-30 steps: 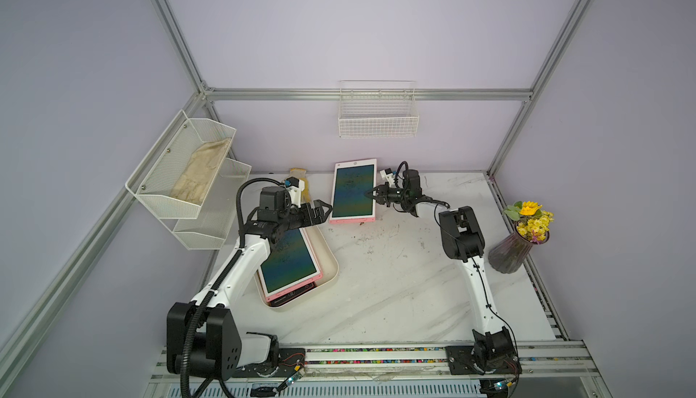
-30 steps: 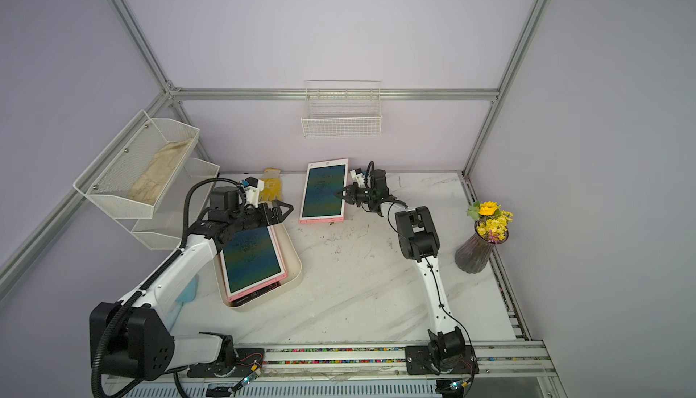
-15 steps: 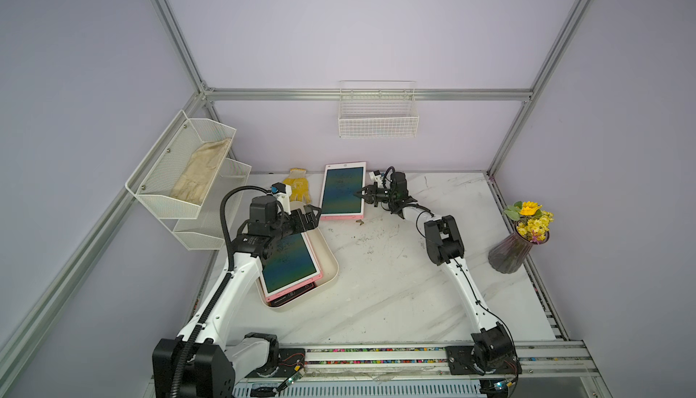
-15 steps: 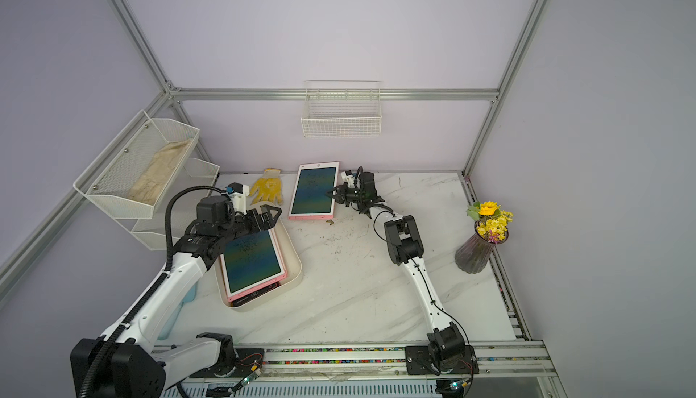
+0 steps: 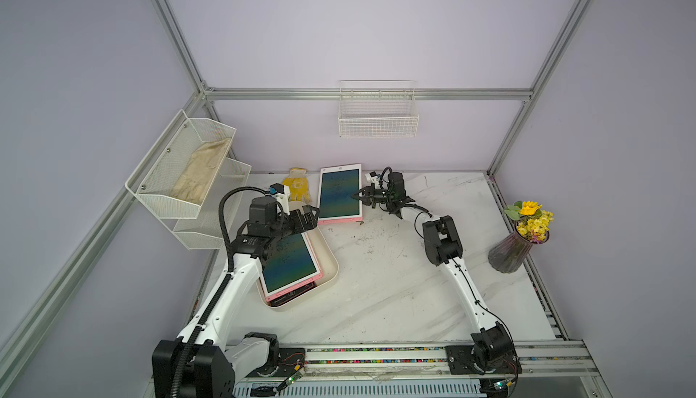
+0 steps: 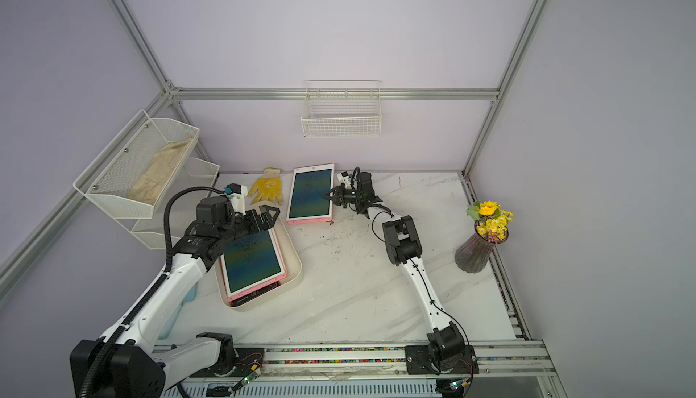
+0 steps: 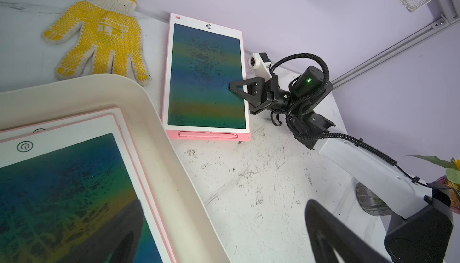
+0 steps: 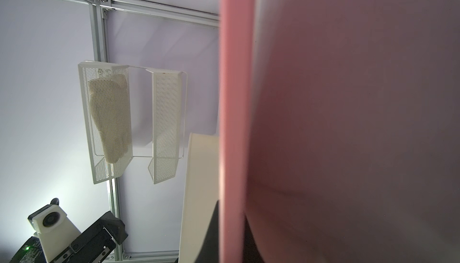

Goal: Take out the writing tablet from the storage box
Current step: Place the writing tablet at the center of the board.

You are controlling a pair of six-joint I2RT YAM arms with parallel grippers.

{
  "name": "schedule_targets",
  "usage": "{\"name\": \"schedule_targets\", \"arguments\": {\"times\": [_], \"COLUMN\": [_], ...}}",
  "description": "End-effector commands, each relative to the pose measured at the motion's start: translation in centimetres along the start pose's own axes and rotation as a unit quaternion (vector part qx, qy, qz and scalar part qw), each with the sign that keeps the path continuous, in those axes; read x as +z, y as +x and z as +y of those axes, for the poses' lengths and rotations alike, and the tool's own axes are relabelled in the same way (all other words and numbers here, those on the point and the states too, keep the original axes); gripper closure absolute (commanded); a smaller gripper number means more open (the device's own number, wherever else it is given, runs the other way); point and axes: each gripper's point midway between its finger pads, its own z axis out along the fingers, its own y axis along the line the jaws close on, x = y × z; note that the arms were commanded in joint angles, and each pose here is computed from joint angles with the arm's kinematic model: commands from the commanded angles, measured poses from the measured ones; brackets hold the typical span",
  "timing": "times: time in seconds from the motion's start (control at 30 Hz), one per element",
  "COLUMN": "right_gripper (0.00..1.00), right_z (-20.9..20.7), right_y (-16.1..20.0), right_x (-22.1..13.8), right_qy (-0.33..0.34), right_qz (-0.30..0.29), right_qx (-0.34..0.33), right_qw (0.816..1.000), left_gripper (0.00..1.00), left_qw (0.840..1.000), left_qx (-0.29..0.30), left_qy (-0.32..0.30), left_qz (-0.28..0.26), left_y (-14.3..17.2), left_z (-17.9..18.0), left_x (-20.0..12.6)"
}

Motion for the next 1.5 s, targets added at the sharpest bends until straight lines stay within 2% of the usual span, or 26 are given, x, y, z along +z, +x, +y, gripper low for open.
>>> {"name": "schedule_targets", "arguments": {"times": [0.0, 0.07, 0.23, 0.73, 0.93, 1.0, 1.1, 1.47], "right_gripper": [0.91, 0.84, 0.76, 0.71, 0.74, 0.87, 0.98, 0.99], "right_z": [0.1, -0.2, -0.8, -2.6, -3.3, -3.5, -3.8, -3.3], "right_y": [-0.3, -0.4, -0.7, -1.0, -1.3, -1.3, -0.7, 0.2], "right_x": [0.4, 0.4, 0.4, 0.0, -0.9, -1.0, -1.0, -1.5], "right_qy": [-0.007, 0.001, 0.012, 0.062, 0.084, 0.089, 0.087, 0.087], "right_qz": [-0.006, -0.009, -0.014, -0.03, -0.04, -0.039, -0.027, -0.02], "right_qx": [-0.014, -0.013, -0.009, -0.01, -0.011, -0.013, -0.013, -0.015], "right_qw": [1.0, 1.0, 1.0, 0.998, 0.996, 0.995, 0.996, 0.996], "left_gripper": [0.0, 0.0, 0.0, 0.0, 0.0, 0.0, 0.0, 0.0], "left_qw": [1.0, 1.0, 1.0, 0.999, 0.999, 0.999, 0.999, 0.999], "left_qx": [-0.004, -0.004, -0.008, -0.019, -0.022, -0.024, -0.024, -0.028], "left_qy": [-0.008, -0.009, -0.01, 0.002, 0.006, 0.006, 0.007, 0.01], "left_qz": [0.005, 0.008, 0.015, 0.032, 0.04, 0.042, 0.043, 0.038], "left_y": [1.1, 1.3, 1.7, 2.4, 2.6, 2.8, 2.9, 2.7], "left_z": [1.0, 1.1, 1.3, 1.2, 1.2, 1.3, 1.3, 1.2], "left_x": [0.4, 0.4, 0.7, 1.3, 1.7, 1.8, 1.9, 1.8]}}
